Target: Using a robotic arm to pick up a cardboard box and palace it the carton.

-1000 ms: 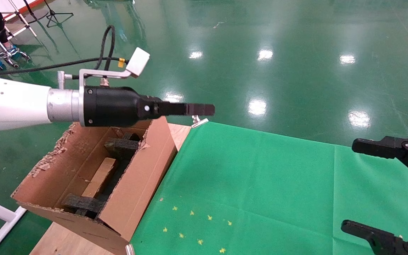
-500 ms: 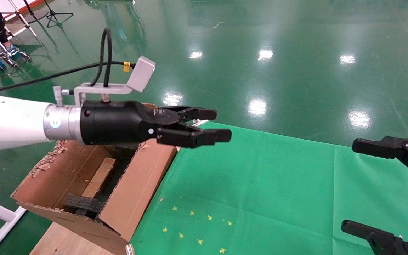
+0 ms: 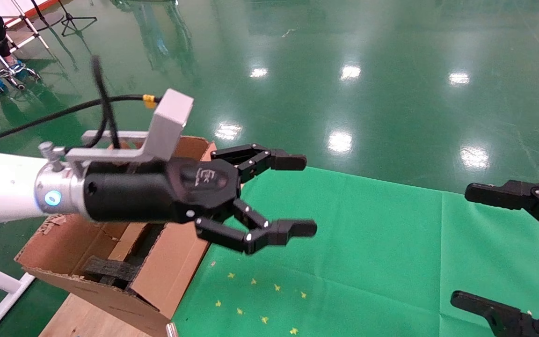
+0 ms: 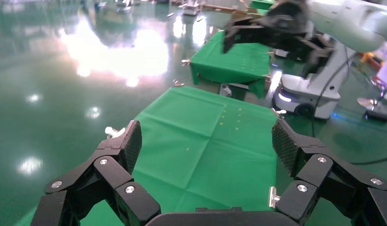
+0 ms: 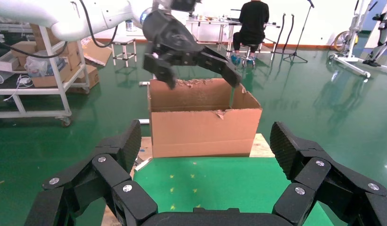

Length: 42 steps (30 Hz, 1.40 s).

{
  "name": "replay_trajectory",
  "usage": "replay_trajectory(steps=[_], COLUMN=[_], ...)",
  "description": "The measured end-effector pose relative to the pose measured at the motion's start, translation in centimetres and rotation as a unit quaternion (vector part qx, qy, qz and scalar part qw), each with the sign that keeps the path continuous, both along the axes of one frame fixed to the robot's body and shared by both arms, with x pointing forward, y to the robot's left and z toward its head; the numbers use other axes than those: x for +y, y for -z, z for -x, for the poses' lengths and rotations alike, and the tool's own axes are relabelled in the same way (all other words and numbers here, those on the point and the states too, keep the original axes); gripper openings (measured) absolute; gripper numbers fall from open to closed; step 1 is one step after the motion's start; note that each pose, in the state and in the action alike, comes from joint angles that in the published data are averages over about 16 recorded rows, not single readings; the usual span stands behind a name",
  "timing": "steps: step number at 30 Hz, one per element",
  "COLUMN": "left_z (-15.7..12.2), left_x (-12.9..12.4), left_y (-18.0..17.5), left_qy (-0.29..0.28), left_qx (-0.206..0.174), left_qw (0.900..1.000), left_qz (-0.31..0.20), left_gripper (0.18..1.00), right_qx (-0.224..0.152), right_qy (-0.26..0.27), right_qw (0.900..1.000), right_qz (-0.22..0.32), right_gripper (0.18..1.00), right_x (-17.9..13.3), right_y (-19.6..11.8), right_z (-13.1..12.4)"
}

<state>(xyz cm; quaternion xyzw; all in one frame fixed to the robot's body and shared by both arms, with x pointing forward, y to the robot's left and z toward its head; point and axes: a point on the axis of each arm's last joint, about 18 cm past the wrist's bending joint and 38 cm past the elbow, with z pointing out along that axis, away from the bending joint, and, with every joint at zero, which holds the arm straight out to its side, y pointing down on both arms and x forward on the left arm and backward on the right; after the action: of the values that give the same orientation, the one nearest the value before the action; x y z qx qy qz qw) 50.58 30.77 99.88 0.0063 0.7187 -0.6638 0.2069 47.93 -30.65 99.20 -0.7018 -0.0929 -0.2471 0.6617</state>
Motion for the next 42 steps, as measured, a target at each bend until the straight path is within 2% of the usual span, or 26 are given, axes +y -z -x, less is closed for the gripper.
replay_trajectory(steps=[7,14,42], left_z=[2.1,3.3,3.0], left_x=[-0.6,-0.8,-0.8], left_y=[0.5,0.7,0.7], left_qy=[0.031,0.047,0.043], left_qx=[-0.063,-0.097,-0.091], left_qw=[0.9975,0.9941,0.9948], left_qz=[-0.009,-0.014,-0.013], left_gripper=[1.001,1.001,1.001], right_qx=[0.0,0.0,0.0], right_qy=[0.0,0.0,0.0], right_qw=[1.0,1.0,1.0], right_qz=[0.0,0.0,0.0], right_gripper=[1.001,1.001,1.001], right_x=[0.0,0.0,0.0], right_y=[0.0,0.0,0.0], right_z=[0.0,0.0,0.0])
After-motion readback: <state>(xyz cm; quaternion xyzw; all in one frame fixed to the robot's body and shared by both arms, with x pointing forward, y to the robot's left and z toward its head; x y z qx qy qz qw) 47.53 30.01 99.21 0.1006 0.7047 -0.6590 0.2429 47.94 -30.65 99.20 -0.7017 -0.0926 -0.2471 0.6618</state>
